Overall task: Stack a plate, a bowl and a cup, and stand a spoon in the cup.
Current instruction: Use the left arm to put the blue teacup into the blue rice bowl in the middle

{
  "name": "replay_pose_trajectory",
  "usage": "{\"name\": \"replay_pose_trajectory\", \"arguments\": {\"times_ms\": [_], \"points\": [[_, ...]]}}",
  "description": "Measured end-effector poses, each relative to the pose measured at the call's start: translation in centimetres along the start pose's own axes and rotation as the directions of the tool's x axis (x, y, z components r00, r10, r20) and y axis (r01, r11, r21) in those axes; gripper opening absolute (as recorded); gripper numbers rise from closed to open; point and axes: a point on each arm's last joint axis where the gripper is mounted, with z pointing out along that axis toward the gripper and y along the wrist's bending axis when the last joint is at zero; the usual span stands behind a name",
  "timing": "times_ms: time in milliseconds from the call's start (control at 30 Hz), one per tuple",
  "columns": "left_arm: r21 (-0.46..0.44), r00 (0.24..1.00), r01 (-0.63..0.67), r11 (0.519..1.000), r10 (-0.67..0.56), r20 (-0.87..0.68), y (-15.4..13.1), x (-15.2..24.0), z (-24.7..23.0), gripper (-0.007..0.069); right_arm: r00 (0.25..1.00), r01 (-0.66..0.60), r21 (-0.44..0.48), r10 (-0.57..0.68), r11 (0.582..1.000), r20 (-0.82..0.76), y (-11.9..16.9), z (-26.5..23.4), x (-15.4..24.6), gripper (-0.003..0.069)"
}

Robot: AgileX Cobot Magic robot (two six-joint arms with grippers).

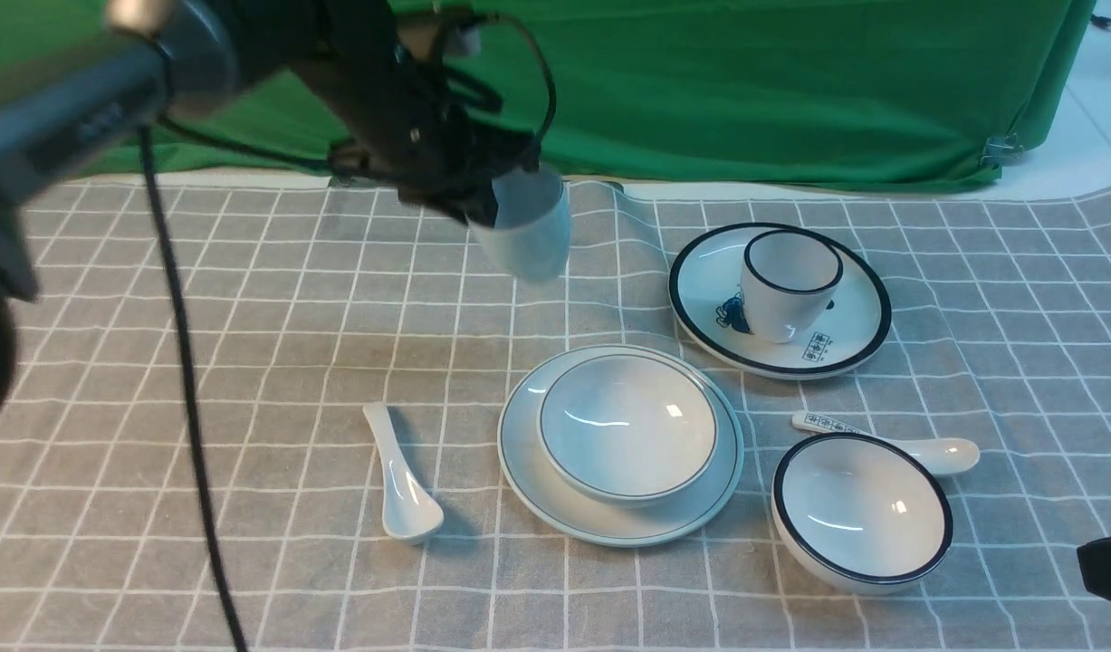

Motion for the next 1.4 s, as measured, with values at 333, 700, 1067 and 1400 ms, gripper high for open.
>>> {"name": "replay_pose_trajectory", "arguments": {"times_ms": [333,700,1067,1400], "points": [[0.096,0.950,-0.201,0.975,0.218,-0.225,-7.7,5.3,0.7,0.0037,1.000,-0.003,0.007,0.003,1.000,0.027,-0.1,0.3,0.0,0.0035],[0.015,0.960,-0.217,0.976,0.217,-0.175,-7.6,6.3,6.2,0.0037,0.999,-0.015,0.005,0.015,1.000,-0.041,-0.3,1.7,1.7,0.0046],[0.021,0.956,-0.198,0.980,0.198,-0.218,-7.5,6.8,7.3,0.0090,1.000,-0.015,0.012,0.015,1.000,-0.006,-0.3,1.8,1.4,0.0056],[0.022,0.954,-0.220,0.975,0.220,-0.203,-8.2,5.4,4.2,0.0447,1.000,-0.015,0.016,0.014,1.000,0.016,-0.4,1.8,1.2,0.0066]]}}
